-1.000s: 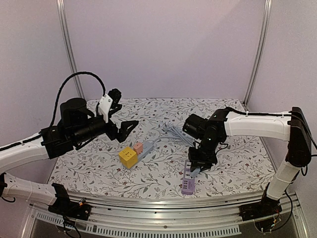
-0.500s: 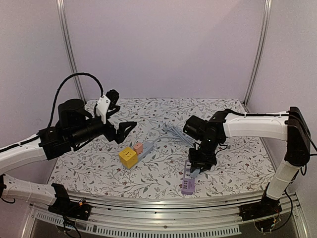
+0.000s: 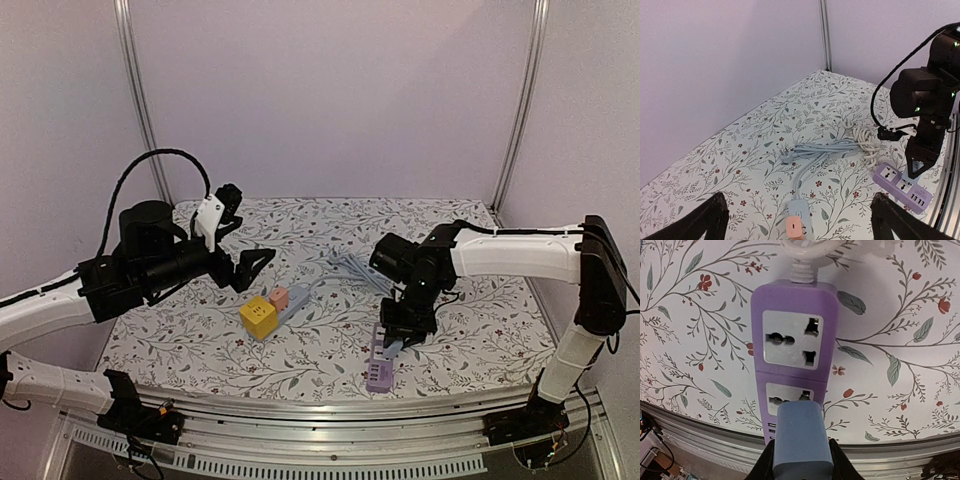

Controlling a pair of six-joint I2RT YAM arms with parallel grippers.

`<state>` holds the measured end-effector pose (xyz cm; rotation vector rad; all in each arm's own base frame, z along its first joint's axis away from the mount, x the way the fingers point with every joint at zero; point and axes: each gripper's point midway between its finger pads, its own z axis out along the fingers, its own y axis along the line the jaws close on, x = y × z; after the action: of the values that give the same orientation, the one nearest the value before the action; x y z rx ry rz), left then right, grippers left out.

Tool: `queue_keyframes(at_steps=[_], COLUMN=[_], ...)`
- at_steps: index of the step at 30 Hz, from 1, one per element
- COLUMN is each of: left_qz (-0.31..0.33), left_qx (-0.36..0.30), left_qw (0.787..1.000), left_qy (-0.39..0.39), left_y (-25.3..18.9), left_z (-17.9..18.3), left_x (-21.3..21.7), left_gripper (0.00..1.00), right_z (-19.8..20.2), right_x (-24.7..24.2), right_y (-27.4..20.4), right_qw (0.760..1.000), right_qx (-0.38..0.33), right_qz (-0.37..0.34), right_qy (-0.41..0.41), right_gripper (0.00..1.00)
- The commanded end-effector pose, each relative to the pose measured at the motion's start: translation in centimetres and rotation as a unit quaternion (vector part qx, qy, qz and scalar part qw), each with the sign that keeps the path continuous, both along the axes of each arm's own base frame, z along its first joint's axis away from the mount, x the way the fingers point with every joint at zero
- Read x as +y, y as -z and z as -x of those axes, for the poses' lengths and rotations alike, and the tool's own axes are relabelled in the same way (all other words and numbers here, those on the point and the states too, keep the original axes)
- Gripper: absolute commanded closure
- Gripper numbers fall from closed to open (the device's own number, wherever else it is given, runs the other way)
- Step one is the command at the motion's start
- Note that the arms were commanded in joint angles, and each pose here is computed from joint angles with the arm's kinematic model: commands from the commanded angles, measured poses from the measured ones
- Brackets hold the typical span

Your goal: Insert the plug

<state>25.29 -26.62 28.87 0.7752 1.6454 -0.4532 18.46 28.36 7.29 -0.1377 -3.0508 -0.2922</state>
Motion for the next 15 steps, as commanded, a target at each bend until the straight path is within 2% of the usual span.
queue_keyframes(at_steps=[1, 15], left_qz=[-0.007, -0.005], left_qx=[0.006, 0.004], left_qw=[1.0, 1.0], left_qy=[-0.003, -0.002], left_y=[0.76, 0.65], left_z=[0.21, 0.36], left_x=[0.27, 0.43], left_gripper=[0.0, 0.01], right_z=[0.31, -0.03], right_x=[-2.57, -2.32], right_y=[1.11, 1.17], right_qw=[0.998, 0.998], right_qx=[0.002, -0.003], right_qz=[0.055, 0.057], right_qy=[0.027, 0.037], right_gripper=[1.0, 1.0])
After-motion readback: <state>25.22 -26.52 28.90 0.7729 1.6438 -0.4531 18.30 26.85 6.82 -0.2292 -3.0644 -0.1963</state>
